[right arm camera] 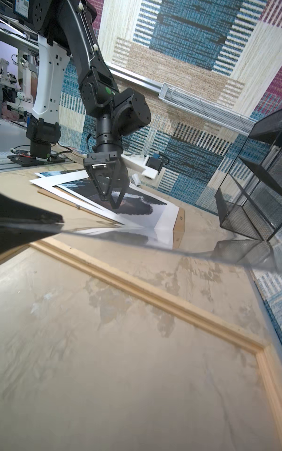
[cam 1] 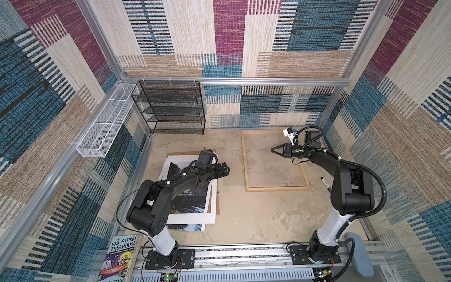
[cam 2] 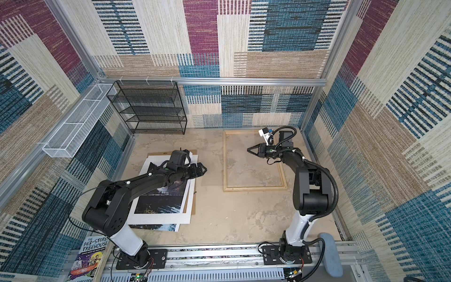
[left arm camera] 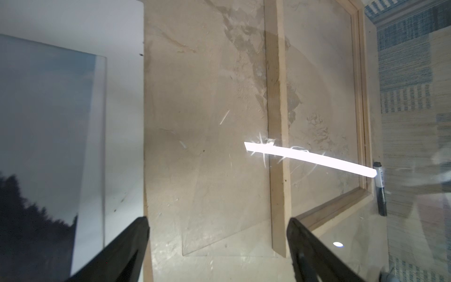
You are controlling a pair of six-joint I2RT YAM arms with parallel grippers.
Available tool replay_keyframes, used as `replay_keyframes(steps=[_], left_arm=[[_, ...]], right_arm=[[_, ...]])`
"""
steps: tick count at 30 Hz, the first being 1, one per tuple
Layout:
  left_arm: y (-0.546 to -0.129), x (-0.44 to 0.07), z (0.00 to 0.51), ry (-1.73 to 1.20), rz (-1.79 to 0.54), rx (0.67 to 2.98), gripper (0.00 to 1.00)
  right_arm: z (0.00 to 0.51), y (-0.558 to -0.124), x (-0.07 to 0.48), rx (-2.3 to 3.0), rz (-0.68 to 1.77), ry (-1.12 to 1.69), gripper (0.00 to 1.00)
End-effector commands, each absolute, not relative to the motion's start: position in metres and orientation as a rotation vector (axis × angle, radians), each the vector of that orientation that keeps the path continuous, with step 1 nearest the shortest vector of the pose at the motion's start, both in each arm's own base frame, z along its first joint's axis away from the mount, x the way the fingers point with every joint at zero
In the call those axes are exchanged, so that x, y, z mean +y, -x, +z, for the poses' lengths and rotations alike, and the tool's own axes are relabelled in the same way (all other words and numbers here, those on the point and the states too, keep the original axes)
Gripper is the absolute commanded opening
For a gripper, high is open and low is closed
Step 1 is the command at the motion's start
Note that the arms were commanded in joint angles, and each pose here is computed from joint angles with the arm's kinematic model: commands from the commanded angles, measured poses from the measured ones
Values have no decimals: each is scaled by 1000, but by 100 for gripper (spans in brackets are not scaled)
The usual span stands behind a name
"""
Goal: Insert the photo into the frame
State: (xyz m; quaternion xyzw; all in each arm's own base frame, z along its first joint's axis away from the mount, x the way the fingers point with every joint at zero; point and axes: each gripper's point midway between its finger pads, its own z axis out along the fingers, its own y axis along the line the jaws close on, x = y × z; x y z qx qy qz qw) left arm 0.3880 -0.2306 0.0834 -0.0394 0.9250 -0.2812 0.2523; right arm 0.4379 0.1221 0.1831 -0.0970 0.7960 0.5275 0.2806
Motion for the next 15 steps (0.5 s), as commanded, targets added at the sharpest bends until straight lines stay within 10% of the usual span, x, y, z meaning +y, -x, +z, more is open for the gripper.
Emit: replay_keyframes(steps=[1,15], left_arm=[[-401,-250,85,90,-817,2504,91],[-434,-296,76,42,-957,2480,90]], right_arm=[[165,-441,107,2167,1409,281,1],[108,-464,37,2323,1253,70,8]])
